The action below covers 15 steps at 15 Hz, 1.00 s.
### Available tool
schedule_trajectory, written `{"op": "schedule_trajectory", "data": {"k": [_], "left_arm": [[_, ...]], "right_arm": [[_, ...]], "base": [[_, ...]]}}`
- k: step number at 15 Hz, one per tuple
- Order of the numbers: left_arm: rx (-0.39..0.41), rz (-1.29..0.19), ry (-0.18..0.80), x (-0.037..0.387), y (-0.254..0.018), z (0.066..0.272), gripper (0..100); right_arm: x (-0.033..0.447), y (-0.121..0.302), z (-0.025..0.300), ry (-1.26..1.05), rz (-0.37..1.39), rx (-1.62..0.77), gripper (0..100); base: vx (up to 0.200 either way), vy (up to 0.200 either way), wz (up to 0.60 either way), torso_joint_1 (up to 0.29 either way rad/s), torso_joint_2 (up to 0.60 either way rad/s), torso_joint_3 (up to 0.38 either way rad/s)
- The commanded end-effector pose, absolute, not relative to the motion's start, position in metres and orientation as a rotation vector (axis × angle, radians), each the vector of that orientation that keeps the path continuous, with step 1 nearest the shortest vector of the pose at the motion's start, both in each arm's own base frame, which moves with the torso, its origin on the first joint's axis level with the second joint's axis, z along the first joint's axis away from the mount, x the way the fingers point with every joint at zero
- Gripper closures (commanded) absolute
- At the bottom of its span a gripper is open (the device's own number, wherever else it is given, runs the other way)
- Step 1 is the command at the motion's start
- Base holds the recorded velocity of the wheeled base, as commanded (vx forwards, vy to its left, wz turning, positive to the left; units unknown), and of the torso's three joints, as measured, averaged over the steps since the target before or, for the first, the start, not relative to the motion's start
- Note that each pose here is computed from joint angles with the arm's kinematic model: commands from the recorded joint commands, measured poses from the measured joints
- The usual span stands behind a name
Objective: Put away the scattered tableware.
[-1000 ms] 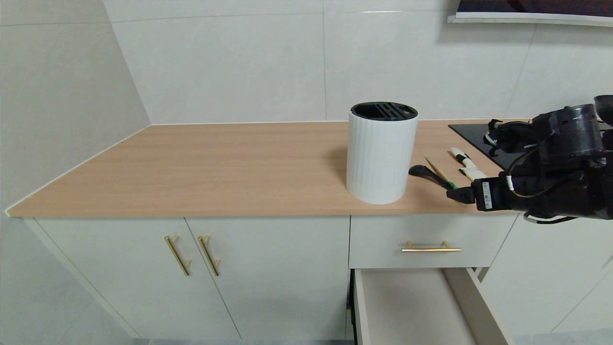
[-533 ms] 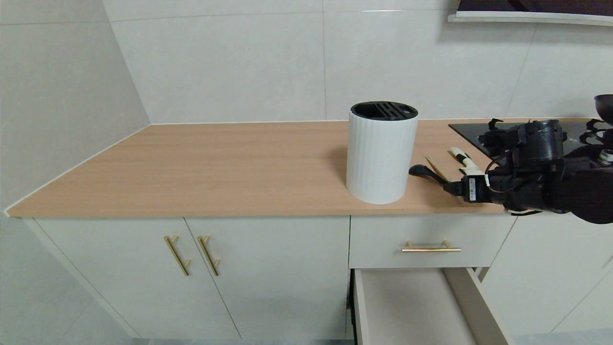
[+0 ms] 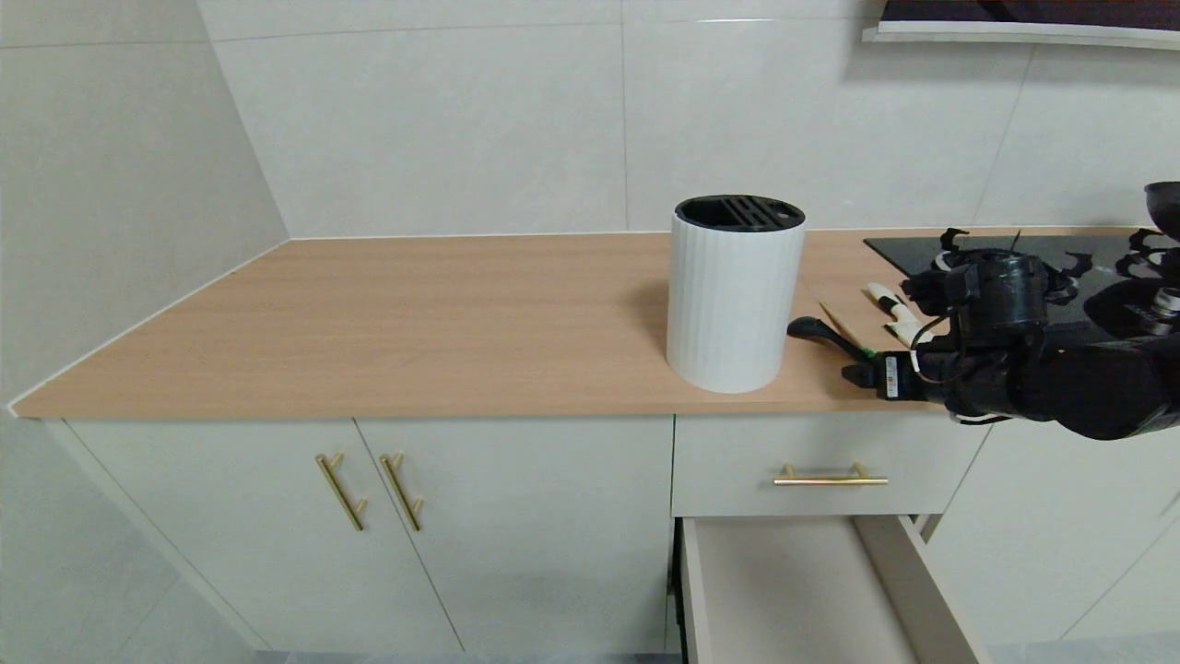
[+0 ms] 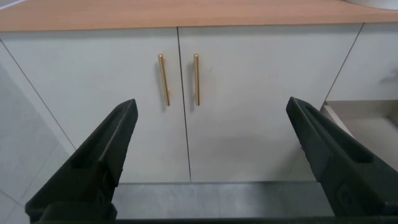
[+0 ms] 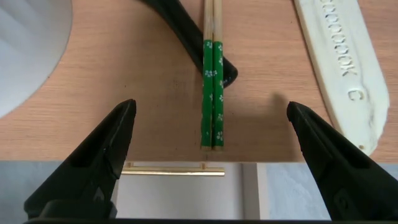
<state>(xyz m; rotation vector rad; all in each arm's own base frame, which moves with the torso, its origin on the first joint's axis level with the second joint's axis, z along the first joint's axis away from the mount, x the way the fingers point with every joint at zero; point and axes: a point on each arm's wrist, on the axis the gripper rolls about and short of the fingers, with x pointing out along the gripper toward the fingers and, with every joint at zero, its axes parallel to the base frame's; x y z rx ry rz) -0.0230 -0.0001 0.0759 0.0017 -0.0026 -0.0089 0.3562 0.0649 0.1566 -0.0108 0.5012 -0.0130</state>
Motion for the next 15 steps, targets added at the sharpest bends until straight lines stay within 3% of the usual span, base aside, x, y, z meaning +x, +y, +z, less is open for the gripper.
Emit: {"op": "schedule_trajectory", "data": {"k": [1,7,8,15], "left_arm": [[0.002,-0.009,-0.002,-0.0229,-0.0001,0.0759,0],[0.002,-0.009,-0.002,-0.0229,-0.0001,0.0759,0],[0.002,-0.009,-0.002,-0.0229,-0.0001,0.0759,0],[0.002,-0.009,-0.002,-0.0229,-0.0001,0.0759,0]], "right_arm": [[0.3572,0.0652,0.1543,0.506,-0.013,-0.012,0],[0.3584,0.0654,0.1515,0.514,-0.013,-0.013,0],[0.3585,0.0660,0.1510,0.515,-0.012,-0.013,100],[0.3574,0.0663,0.1509,0.517,-0.010,-0.015,100]], "base": [[0.000,0.000,0.00,0.000,0.00,0.000],[0.000,0.000,0.00,0.000,0.00,0.000],[0.000,0.000,0.00,0.000,0.00,0.000],[0.000,0.000,0.00,0.000,0.00,0.000]]}}
